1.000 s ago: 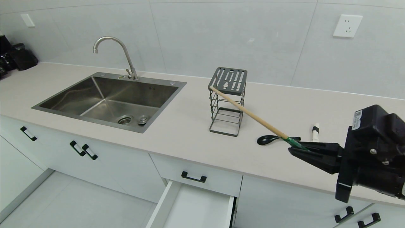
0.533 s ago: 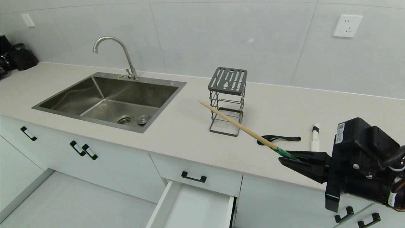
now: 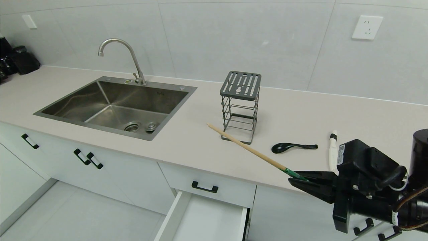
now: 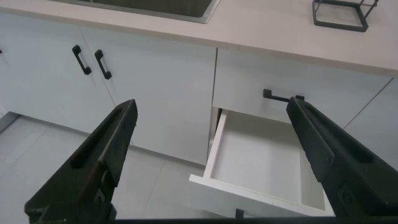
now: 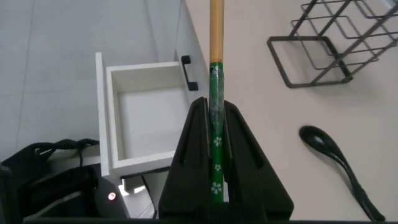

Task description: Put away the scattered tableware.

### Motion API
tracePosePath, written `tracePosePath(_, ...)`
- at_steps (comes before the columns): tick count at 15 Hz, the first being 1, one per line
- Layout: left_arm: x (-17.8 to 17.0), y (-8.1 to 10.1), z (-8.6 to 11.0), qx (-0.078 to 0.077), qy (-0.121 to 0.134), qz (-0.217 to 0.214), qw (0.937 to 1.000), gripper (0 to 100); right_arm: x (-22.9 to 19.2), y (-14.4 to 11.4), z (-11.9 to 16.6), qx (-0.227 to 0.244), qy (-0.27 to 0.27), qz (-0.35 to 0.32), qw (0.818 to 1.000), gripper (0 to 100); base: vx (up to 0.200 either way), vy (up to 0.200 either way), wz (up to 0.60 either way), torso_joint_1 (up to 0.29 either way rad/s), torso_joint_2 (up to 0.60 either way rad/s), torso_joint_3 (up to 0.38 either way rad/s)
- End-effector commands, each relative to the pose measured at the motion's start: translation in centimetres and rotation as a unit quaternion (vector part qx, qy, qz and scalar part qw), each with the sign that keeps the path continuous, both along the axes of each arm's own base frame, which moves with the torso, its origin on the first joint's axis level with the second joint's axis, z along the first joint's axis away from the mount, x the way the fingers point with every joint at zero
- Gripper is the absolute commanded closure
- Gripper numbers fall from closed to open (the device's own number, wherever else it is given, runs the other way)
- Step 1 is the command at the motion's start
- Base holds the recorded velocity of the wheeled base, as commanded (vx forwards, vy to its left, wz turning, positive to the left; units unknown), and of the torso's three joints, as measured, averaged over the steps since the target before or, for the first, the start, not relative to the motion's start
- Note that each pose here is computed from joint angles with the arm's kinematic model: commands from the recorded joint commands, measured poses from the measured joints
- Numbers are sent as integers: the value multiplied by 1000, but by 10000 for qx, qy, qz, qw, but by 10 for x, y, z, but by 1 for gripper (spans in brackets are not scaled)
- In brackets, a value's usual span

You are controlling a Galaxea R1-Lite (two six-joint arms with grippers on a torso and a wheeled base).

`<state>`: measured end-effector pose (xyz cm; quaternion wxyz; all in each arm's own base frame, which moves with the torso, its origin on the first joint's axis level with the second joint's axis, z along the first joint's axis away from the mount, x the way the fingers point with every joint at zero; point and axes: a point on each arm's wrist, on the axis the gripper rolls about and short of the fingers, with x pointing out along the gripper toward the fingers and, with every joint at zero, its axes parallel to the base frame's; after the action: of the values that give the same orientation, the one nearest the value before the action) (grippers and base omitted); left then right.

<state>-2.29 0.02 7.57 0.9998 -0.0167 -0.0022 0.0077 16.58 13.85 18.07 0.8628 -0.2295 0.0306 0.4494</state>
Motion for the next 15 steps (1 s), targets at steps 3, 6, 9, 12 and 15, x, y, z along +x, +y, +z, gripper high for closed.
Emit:
tracePosePath(3, 0, 0, 0, -2, 5, -1, 10000, 0, 17, 38, -9, -40, 245, 476, 9986, 100, 0, 0, 0, 0, 0, 0)
tracePosePath(6, 0, 0, 0, -2, 5, -1, 10000, 0, 8, 63, -9, 168, 538, 1139, 9919, 100, 0, 0, 0, 0, 0, 0)
tracePosePath(9, 0, 0, 0, -2, 5, -1, 10000, 0, 1, 67, -20, 216, 1004, 1174, 9878, 100, 0, 0, 0, 0, 0, 0)
tracePosePath(12, 0, 0, 0, -2, 5, 7, 10000, 0, 0, 65, -17, 268, 1032, 1136, 9878, 100, 0, 0, 0, 0, 0, 0)
tracePosePath(15, 0, 0, 0, -2, 5, 7, 10000, 0, 1, 63, -18, 267, 1026, 1147, 9877, 100, 0, 0, 0, 0, 0, 0)
